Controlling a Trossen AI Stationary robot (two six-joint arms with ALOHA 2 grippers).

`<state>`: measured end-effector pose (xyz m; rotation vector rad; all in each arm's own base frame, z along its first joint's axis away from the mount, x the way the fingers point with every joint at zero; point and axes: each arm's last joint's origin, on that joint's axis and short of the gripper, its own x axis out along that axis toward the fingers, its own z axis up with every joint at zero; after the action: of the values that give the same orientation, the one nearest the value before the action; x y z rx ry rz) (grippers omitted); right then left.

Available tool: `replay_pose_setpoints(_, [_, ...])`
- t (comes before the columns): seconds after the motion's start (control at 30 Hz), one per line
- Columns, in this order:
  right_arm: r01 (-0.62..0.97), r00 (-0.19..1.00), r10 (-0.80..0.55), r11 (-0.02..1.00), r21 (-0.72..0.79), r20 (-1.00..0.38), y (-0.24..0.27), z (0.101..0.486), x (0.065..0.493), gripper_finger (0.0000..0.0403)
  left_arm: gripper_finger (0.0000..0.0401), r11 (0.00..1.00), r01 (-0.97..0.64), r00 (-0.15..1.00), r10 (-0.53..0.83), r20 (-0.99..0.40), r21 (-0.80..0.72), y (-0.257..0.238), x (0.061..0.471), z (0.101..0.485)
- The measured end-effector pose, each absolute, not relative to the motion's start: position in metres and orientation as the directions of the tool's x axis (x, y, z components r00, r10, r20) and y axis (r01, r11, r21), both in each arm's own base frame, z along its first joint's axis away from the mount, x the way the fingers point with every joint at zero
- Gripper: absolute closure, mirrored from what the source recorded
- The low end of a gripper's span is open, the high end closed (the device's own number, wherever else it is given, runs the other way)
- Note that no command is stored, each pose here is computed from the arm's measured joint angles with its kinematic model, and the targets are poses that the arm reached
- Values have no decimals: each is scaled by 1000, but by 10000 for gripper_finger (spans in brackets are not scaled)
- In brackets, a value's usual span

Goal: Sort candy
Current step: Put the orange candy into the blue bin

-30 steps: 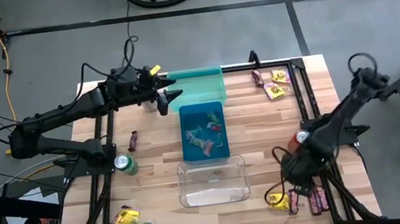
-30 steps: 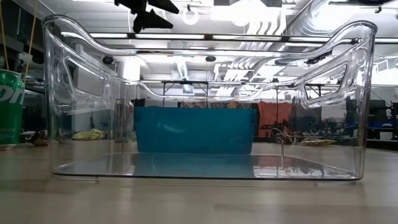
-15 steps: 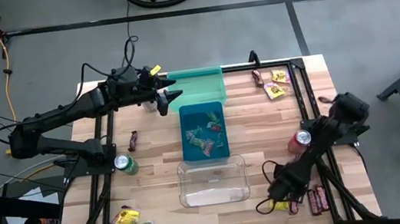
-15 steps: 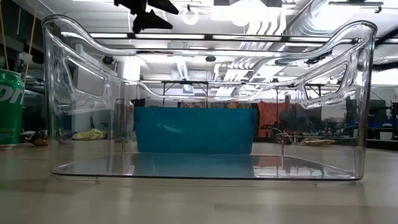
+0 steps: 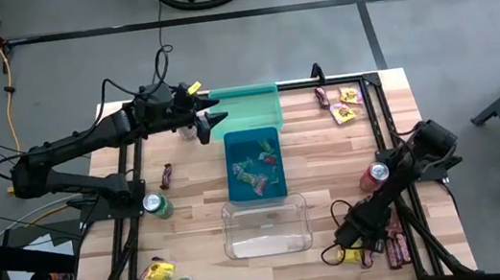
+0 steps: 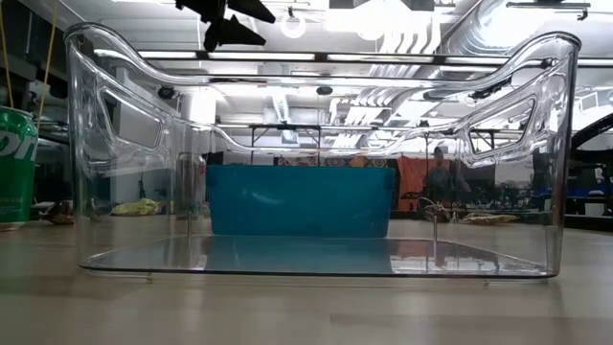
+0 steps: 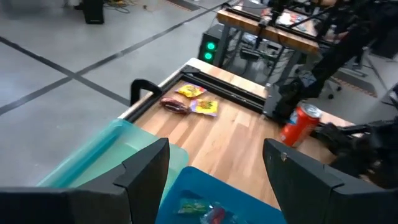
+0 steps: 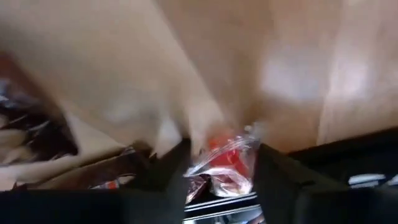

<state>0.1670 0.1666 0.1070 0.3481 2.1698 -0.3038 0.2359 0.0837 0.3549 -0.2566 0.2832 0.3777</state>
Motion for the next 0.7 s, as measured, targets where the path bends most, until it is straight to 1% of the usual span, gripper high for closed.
replay_pose_setpoints(0.07, [333, -541, 145, 942, -53, -828, 167, 111, 169, 341, 155, 892, -413, 882, 342, -324, -186, 84, 236, 354])
replay_pose_setpoints(0.1, [323, -525, 143, 946, -41, -839, 167, 115, 170, 369, 155, 889, -419, 879, 347, -328, -183, 84, 235, 354])
replay_pose_setpoints(0.13, [313, -510, 135, 949, -37, -849, 165, 118, 171, 384, 155, 888, -421, 877, 348, -331, -182, 84, 235, 354])
replay_pose_setpoints(0.23, [319, -432, 138, 948, -8, -891, 161, 142, 177, 381, 155, 888, -422, 876, 348, -334, -181, 84, 235, 353])
replay_pose_setpoints(0.3, [330, -383, 118, 944, -16, -916, 152, 162, 179, 392, 155, 891, -421, 876, 350, -333, -170, 85, 235, 353])
replay_pose_setpoints(0.37, [352, -303, 104, 936, -10, -947, 140, 186, 182, 398, 155, 893, -422, 875, 357, -327, -156, 86, 233, 355])
replay_pose_setpoints(0.47, [391, -79, 110, 918, 70, -991, 119, 227, 191, 397, 155, 889, -432, 872, 369, -320, -151, 88, 231, 356])
replay_pose_setpoints(0.53, [397, 98, 85, 910, 117, -992, 101, 253, 196, 400, 155, 884, -442, 868, 378, -322, -151, 91, 230, 356])
replay_pose_setpoints(0.63, [382, 405, 38, 901, 207, -914, 73, 291, 209, 400, 155, 879, -450, 866, 388, -315, -155, 93, 228, 357])
replay_pose_setpoints(0.7, [351, 549, -8, 909, 222, -836, 54, 310, 217, 401, 155, 878, -451, 865, 387, -318, -159, 93, 229, 357])
